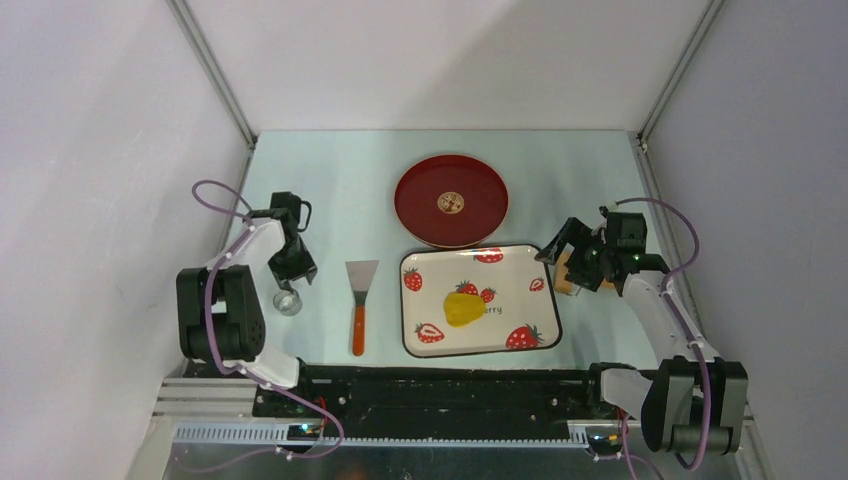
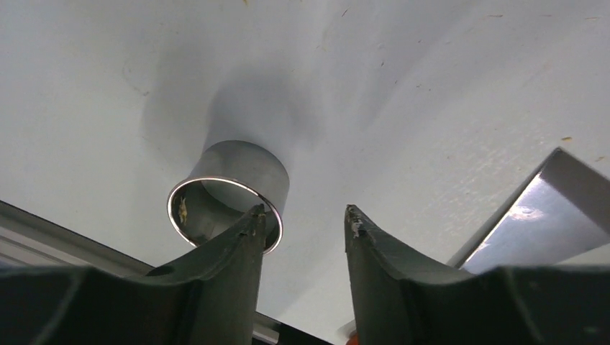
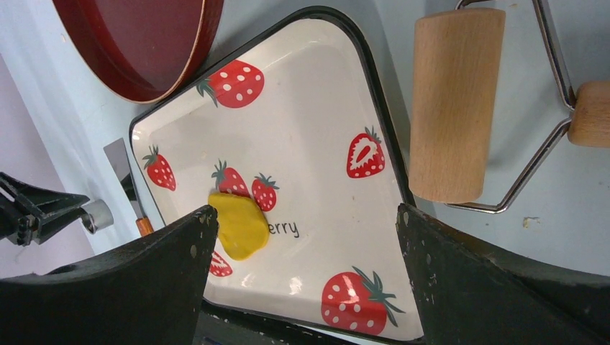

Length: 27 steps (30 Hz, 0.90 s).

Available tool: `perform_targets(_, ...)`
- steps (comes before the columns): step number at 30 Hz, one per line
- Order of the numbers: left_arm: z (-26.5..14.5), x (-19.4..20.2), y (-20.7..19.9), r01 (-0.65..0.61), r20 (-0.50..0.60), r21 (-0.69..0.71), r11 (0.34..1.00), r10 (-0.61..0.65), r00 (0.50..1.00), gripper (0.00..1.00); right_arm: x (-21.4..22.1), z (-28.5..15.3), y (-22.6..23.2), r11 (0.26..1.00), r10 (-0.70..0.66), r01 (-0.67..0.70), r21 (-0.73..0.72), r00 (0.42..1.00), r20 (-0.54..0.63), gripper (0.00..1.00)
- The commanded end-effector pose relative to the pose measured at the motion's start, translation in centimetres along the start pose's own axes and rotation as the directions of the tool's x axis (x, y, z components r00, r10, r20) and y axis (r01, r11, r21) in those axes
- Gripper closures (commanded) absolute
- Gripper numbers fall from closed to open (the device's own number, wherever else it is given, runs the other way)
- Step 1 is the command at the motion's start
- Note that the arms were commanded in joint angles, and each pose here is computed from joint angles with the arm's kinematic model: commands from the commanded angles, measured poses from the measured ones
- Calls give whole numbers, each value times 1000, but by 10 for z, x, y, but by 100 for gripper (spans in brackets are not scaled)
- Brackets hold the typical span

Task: Roll out the dumpling wrappers from the dough

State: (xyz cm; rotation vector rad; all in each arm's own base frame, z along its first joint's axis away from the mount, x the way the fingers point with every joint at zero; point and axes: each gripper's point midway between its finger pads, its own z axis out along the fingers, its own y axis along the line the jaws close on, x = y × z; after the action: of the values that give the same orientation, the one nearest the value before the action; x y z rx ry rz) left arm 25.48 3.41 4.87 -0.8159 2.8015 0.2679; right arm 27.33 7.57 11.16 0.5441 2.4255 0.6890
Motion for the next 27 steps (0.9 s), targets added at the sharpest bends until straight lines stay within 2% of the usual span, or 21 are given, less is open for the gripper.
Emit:
perform_targets(1,7,-1,-3,-28,-24,8,1000,28,999,54,-11,-2,9,999,-27,28,-37,999,19,2)
perform_targets(2,9,0,-4,-32,-30,13,999,32,999,60,-12,-2,9,999,-30,30,-38,999,18,2)
perform_targets(5,12,1,-5,-43,-43,12,999,43,998,68,-11,-2,7,999,-35,35,-38,999,15,1)
perform_targets(7,16,3,-4,-56,-54,5,998,57,997,81,-12,-2,5,999,-35,35,-33,999,13,1)
perform_targets(8,17,4,-3,-61,-58,3,998,62,996,82,-12,-2,3,999,-30,31,-31,999,14,1)
perform_targets(11,19,10,-1,-71,-74,-5,997,70,995,98,-14,-5,1,999,-26,26,-34,1000,16,1)
perform_targets(19,-12,6,0,-68,32,43,997,67,997,100,-17,-16,-2,999,-22,23,-40,999,35,1)
perform_targets(24,-55,14,-36,-166,134,126,978,149,980,100,-12,-19,-3,999,-22,23,-43,1000,20,1)
perform_targets(27,-82,32,-76,-258,169,203,945,226,959,100,-10,-20,-3,999,-17,18,-44,1000,11,1)
